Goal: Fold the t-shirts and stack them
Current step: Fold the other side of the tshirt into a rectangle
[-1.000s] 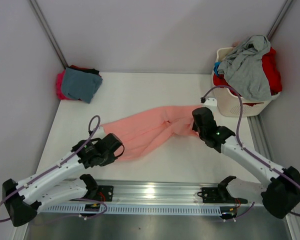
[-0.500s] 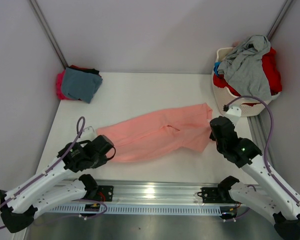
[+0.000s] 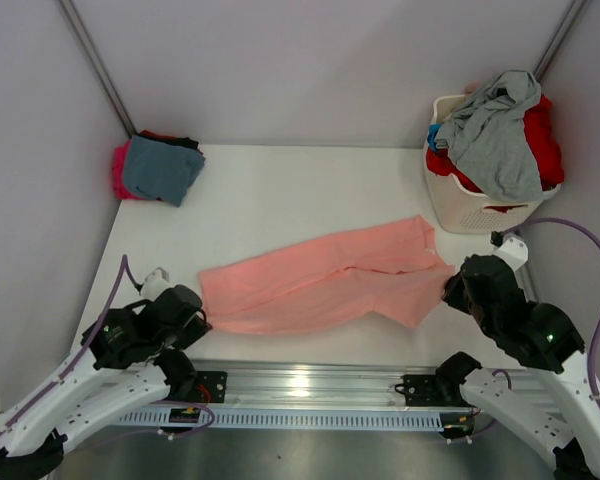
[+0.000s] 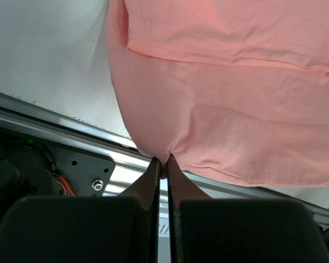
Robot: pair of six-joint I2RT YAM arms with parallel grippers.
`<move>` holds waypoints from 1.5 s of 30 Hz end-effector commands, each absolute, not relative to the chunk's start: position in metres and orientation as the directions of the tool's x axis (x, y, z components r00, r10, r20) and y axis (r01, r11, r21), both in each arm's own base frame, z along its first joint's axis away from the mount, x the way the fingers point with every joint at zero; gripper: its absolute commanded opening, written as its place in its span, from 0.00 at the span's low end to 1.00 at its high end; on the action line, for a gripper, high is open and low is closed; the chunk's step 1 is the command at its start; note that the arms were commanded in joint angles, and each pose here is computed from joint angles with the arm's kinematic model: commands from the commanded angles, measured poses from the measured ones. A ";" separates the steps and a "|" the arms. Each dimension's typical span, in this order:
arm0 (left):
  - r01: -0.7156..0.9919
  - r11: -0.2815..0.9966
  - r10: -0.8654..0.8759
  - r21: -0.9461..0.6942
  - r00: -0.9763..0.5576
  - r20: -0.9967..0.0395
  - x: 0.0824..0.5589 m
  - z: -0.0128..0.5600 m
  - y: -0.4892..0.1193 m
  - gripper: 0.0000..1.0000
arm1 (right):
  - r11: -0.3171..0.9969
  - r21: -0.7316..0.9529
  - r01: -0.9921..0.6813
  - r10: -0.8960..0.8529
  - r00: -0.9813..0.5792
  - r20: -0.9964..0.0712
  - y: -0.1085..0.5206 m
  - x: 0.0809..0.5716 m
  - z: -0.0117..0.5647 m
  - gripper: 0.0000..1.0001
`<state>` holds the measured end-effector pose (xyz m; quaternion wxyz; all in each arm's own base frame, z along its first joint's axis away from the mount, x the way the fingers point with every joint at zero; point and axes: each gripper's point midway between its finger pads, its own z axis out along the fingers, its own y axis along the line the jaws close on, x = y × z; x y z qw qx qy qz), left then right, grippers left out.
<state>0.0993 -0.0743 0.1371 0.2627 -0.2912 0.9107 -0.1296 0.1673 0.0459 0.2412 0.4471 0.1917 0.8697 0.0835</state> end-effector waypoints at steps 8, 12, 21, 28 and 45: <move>-0.542 0.817 -0.574 -0.197 -0.731 -0.369 0.063 0.119 -0.038 0.01 | 0.871 0.359 0.336 0.491 -0.548 -0.677 0.042 0.149 0.220 0.00; -0.555 0.806 -0.583 -0.205 -0.688 -0.431 0.079 0.132 -0.037 0.01 | 0.874 0.362 0.324 0.484 -0.509 -0.712 0.047 0.168 0.227 0.00; -0.514 0.818 -0.554 -0.258 -0.584 -0.594 0.140 0.177 -0.055 0.01 | 0.905 0.277 0.323 0.394 -0.387 -0.834 0.048 0.226 0.256 0.00; -0.561 0.810 -0.520 -0.170 -0.556 -0.648 0.175 0.176 -0.049 0.01 | 0.892 0.187 0.411 0.341 -0.343 -0.875 0.031 0.268 0.253 0.00; -0.561 0.825 -0.456 -0.075 -0.581 -0.674 0.262 0.145 -0.066 0.00 | 0.835 0.006 0.550 0.280 -0.415 -0.866 0.012 0.345 0.203 0.00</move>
